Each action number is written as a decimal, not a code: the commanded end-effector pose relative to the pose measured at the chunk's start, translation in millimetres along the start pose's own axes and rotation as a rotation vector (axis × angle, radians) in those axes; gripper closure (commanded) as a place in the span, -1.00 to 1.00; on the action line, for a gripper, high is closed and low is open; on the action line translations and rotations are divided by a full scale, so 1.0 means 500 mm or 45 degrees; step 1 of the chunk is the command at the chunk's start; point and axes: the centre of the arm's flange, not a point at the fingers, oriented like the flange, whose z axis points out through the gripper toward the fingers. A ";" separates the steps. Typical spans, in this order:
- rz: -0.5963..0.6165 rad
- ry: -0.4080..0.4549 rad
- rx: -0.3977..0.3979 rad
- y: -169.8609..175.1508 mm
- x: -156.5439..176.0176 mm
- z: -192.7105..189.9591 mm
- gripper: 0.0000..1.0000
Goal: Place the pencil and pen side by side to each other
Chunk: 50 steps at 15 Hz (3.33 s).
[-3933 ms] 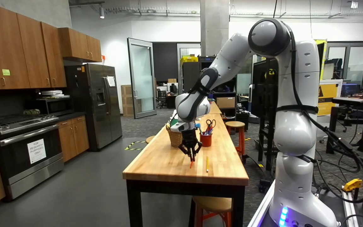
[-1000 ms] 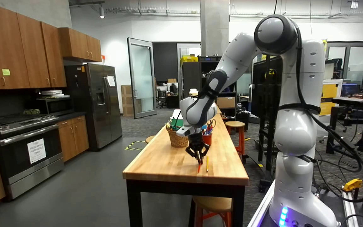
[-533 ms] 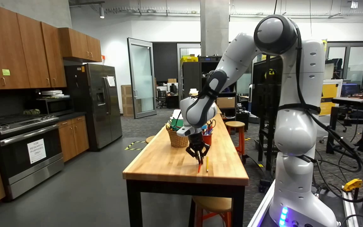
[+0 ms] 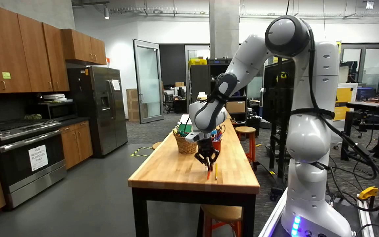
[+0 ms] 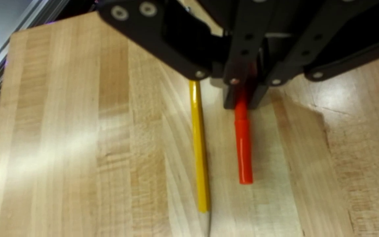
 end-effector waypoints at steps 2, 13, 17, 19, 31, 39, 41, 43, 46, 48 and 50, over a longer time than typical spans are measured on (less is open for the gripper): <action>0.017 -0.022 -0.005 -0.006 -0.011 -0.012 0.10; 0.243 0.074 -0.117 -0.013 -0.039 -0.075 -1.00; 0.460 0.158 -0.206 -0.002 -0.042 -0.120 -1.00; 0.597 0.195 -0.239 0.003 -0.039 -0.140 -1.00; 1.481 0.253 -0.223 0.058 0.006 -0.241 -1.00; 2.076 0.206 -0.214 0.086 0.027 -0.264 -1.00; 2.219 0.181 -0.190 0.081 0.021 -0.264 -1.00; 2.364 0.167 -0.153 0.075 0.018 -0.260 -1.00; 2.579 0.164 -0.085 0.067 0.010 -0.254 -1.00; 2.693 0.167 -0.035 0.054 0.001 -0.248 -1.00; 2.600 0.169 -0.073 0.058 0.009 -0.239 -1.00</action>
